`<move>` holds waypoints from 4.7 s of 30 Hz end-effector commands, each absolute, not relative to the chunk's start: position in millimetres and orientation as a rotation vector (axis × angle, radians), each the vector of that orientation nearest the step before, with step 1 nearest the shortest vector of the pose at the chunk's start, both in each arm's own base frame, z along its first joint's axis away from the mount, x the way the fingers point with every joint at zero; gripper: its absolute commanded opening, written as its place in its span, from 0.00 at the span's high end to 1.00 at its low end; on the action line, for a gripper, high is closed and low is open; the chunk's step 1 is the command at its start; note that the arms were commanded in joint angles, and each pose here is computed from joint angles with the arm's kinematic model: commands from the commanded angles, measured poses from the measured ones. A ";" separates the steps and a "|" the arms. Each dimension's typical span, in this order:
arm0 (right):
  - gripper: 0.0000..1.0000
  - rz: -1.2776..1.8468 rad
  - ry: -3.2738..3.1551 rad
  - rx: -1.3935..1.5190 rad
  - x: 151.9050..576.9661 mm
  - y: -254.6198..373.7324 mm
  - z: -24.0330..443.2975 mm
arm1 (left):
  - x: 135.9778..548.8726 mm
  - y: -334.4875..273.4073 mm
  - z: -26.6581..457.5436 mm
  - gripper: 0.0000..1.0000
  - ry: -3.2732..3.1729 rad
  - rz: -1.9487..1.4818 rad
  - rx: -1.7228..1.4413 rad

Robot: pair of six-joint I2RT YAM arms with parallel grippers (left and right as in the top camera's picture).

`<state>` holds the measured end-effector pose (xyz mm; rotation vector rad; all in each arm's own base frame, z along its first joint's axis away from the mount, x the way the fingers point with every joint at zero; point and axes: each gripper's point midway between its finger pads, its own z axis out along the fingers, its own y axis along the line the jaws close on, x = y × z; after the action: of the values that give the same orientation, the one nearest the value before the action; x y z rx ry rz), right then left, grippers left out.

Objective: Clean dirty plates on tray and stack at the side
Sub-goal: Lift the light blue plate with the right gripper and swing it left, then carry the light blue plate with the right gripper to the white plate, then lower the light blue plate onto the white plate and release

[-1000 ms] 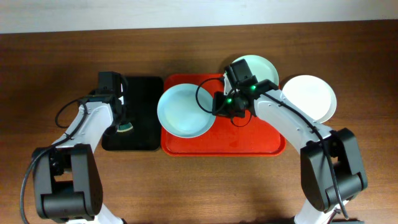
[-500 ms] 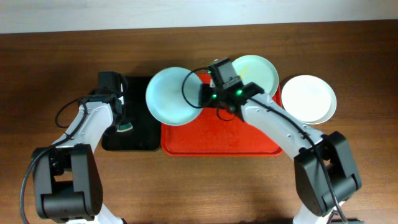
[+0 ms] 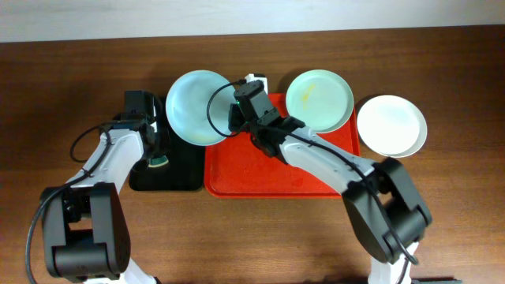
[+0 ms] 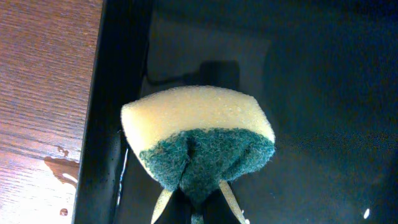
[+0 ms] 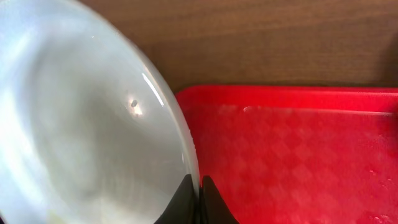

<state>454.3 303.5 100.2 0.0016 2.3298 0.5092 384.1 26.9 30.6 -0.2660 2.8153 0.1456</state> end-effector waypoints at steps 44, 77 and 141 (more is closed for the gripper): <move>0.96 -0.410 1.348 -0.725 459.4 379.1 288.9 | 385.0 29.3 34.1 0.99 2.800 0.156 -0.288; 0.96 -0.074 1.830 -0.207 491.2 310.8 203.9 | 385.1 29.3 34.2 0.97 2.799 0.156 -0.288; 0.96 0.231 2.609 1.155 344.3 -177.0 74.1 | 393.8 -10.6 35.5 1.00 2.793 -0.082 -0.095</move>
<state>346.6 -179.7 86.9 1.1653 2.5878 0.2405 392.4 -5.2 31.9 -0.1375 2.8041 -0.0632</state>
